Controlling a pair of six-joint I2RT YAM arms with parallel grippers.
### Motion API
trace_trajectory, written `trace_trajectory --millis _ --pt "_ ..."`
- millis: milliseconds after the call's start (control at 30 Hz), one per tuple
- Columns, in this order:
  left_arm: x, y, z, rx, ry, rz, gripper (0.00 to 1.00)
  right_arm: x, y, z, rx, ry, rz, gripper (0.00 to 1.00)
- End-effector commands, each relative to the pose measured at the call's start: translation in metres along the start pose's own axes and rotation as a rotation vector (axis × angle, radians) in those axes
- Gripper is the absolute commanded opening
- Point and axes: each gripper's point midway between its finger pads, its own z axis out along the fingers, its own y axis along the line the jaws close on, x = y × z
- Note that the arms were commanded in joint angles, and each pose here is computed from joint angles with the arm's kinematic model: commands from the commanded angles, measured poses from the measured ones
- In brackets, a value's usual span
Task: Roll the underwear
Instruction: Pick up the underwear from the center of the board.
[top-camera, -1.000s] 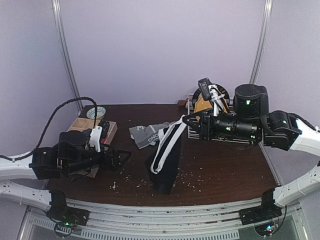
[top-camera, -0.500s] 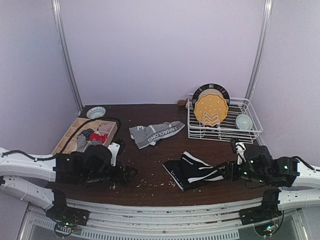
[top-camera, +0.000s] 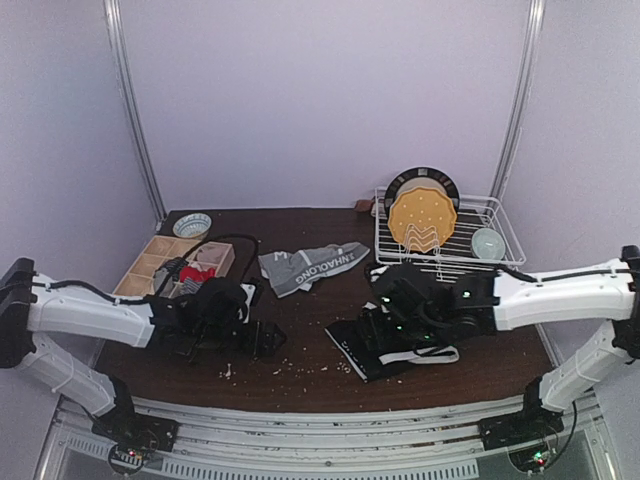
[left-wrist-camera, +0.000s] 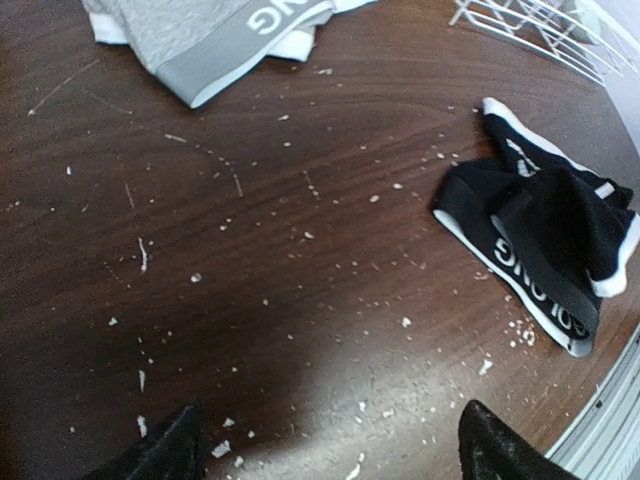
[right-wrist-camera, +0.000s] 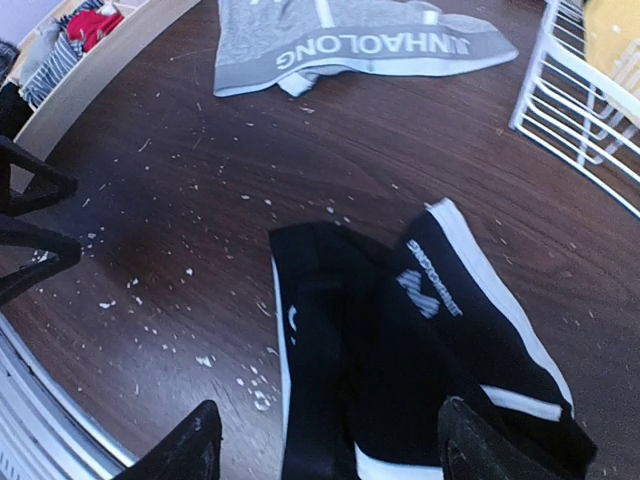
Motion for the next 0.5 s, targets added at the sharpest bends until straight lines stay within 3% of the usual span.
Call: trace_trajectory --millis 0,300,367,467 --pt "-0.019 -0.025 0.021 0.120 0.042 -0.096 0.84 0.001 0.025 0.043 0.041 0.105 -0.128 0.71" --pt "-0.035 -0.050 0.094 0.147 0.155 -0.118 0.81 0.002 -0.013 0.081 0.242 0.141 -0.108 0.68" --pt "-0.034 -0.055 0.109 0.152 0.180 -0.116 0.80 0.013 -0.024 0.082 0.261 0.166 -0.093 0.63" --pt "-0.033 -0.056 0.127 0.133 0.209 -0.102 0.78 0.027 -0.036 0.078 0.258 0.178 -0.061 0.45"
